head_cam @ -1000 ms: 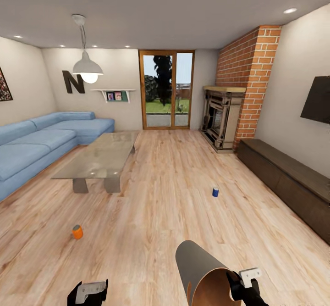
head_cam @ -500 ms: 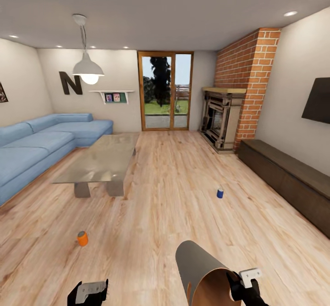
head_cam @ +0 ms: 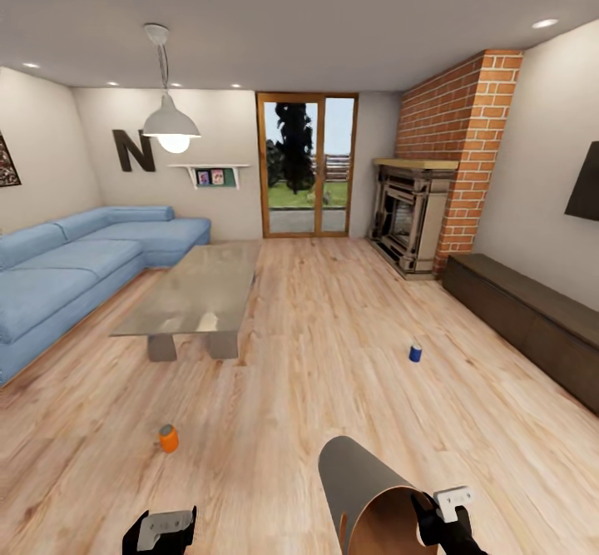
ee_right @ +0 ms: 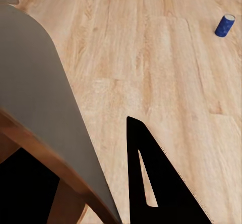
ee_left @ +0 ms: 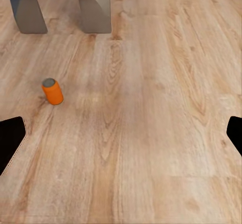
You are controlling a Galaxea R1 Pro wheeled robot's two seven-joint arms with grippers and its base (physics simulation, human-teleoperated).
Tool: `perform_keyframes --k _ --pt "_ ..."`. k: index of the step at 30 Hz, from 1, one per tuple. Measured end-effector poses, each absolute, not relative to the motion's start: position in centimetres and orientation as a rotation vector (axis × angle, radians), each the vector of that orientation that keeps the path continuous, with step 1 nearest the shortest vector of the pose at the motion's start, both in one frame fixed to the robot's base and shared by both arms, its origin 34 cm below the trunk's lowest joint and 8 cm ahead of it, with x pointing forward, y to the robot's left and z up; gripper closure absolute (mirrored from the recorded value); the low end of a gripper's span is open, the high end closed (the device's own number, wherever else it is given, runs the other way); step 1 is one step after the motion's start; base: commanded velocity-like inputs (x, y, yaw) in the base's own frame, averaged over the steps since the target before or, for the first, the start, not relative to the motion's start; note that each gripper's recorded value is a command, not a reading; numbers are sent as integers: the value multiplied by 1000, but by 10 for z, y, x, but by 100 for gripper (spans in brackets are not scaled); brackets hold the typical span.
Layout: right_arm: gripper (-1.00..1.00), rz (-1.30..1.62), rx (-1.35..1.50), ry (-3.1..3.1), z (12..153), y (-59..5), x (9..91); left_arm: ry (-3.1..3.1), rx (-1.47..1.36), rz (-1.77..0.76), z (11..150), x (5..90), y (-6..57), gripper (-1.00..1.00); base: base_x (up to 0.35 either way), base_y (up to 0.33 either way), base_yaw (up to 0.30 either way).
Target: Put the three can of soda from the living room inside the tash can in the kitchen.
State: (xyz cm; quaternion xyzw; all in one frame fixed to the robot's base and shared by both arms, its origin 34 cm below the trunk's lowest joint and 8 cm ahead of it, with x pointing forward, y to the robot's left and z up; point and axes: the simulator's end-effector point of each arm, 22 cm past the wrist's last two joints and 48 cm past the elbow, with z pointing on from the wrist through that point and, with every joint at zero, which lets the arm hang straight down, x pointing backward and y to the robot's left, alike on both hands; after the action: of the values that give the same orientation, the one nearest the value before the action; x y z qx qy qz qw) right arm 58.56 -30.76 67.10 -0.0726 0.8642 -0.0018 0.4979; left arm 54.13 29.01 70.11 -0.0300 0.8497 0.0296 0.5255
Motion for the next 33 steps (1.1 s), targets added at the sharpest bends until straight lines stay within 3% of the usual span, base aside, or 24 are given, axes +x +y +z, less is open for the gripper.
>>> perform_keyframes --k 23,33 --pt "100 -4 -177 2092 671 -307 586 2046 -67 63 697 540 288 -100 108 314 -1" --pt "100 -7 -169 2082 675 -309 588 2038 -68 66 701 541 289 -100 175 301 -156"
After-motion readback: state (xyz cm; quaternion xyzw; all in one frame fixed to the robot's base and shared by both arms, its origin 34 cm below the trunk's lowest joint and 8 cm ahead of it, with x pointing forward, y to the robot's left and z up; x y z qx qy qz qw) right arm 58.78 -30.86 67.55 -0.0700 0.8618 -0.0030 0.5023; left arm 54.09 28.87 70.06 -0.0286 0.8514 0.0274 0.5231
